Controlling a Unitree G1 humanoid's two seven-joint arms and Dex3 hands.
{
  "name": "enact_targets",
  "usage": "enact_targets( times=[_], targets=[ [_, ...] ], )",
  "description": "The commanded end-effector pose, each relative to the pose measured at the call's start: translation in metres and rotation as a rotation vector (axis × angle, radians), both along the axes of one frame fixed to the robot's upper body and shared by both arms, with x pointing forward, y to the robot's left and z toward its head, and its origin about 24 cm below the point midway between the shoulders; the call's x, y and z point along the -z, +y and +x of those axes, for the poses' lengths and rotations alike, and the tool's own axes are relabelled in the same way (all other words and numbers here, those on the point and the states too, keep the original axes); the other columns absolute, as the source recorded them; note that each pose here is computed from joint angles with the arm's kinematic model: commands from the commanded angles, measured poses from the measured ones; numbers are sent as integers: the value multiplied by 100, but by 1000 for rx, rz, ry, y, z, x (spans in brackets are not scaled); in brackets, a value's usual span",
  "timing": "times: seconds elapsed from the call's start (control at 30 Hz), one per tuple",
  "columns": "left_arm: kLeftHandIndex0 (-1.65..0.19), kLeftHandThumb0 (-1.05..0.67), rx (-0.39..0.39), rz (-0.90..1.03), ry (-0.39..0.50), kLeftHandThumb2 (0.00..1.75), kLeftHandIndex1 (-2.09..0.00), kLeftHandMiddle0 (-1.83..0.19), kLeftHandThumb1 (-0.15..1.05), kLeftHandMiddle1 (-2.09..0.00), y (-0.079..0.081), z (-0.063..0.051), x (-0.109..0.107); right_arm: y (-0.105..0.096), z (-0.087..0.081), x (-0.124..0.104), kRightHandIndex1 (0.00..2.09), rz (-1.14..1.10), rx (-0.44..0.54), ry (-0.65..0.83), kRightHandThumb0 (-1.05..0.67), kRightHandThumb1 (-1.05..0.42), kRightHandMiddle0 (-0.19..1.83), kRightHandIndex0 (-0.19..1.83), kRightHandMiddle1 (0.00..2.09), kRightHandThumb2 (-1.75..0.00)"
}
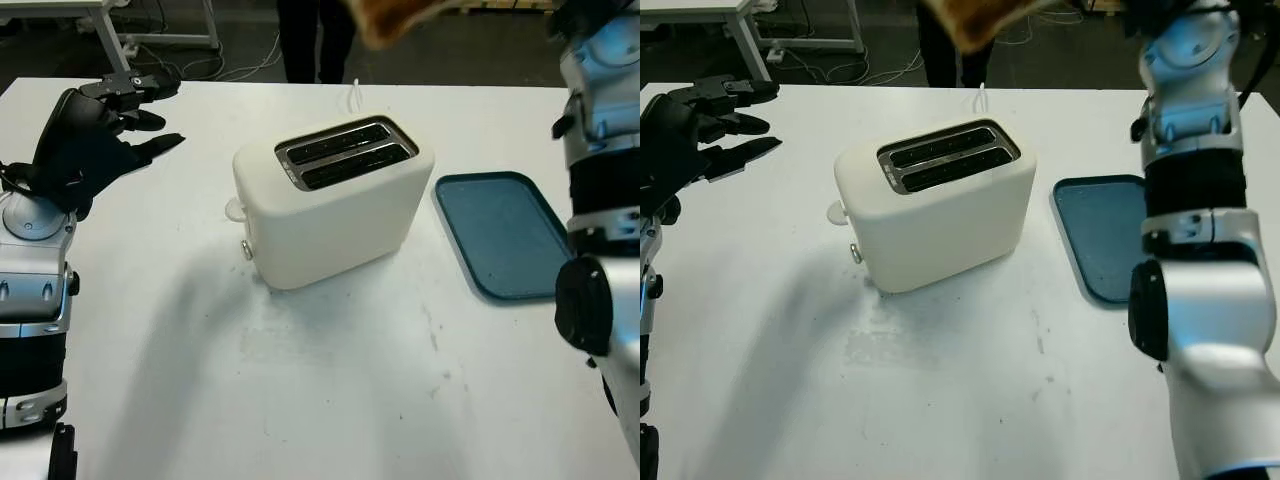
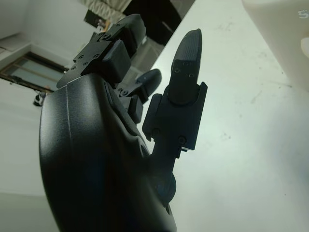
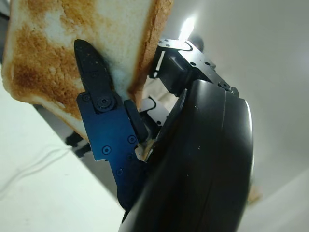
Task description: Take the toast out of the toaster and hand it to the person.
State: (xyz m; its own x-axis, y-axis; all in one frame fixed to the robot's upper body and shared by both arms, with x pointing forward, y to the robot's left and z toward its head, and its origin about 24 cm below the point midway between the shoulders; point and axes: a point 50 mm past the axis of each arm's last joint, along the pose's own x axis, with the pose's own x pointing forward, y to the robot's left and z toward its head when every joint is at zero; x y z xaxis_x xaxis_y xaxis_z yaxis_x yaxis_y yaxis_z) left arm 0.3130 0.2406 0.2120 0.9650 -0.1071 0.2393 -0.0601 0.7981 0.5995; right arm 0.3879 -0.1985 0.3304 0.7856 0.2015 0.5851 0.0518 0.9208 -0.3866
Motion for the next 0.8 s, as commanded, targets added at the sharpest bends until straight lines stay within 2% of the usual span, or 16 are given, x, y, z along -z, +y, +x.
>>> enact_targets(
  times=[0.0,0.17,0.3,0.47,0.6,0.63,0.7,0.77],
  targets=[
    [-57,-42,3,-16,10,10,-17,-36,92,-78,-1,-1,1,-9,3,-4,175,113,18,22,-44,-92,89,114,175,-11],
    [-58,-45,4,-1,8,11,-17,-37,92,-79,0,0,1,-27,15,16,175,261,90,120,-38,-92,83,114,175,-16],
    [-58,-45,4,0,8,11,-17,-36,92,-79,0,0,1,-36,22,37,175,321,203,183,-29,-92,75,105,175,-20],
    [-58,-45,7,-3,9,11,-16,-35,92,-79,0,0,1,-36,27,65,175,391,236,258,-19,-92,65,98,175,-27],
    [-58,-44,5,-3,10,10,-16,-35,92,-79,0,0,1,-32,30,89,175,408,260,316,-15,-92,64,96,175,-30],
    [-58,-45,4,-2,9,11,-16,-36,92,-79,1,0,1,-31,30,95,175,401,281,324,-15,-92,52,93,173,-32],
    [-58,-45,2,1,8,11,-16,-36,92,-80,1,0,1,-28,29,107,175,373,311,319,-13,-92,42,89,171,-32],
    [-58,-44,5,-12,11,10,-16,-36,92,-80,1,0,1,-25,28,117,175,358,331,312,-10,-92,48,90,174,-26]
  ],
)
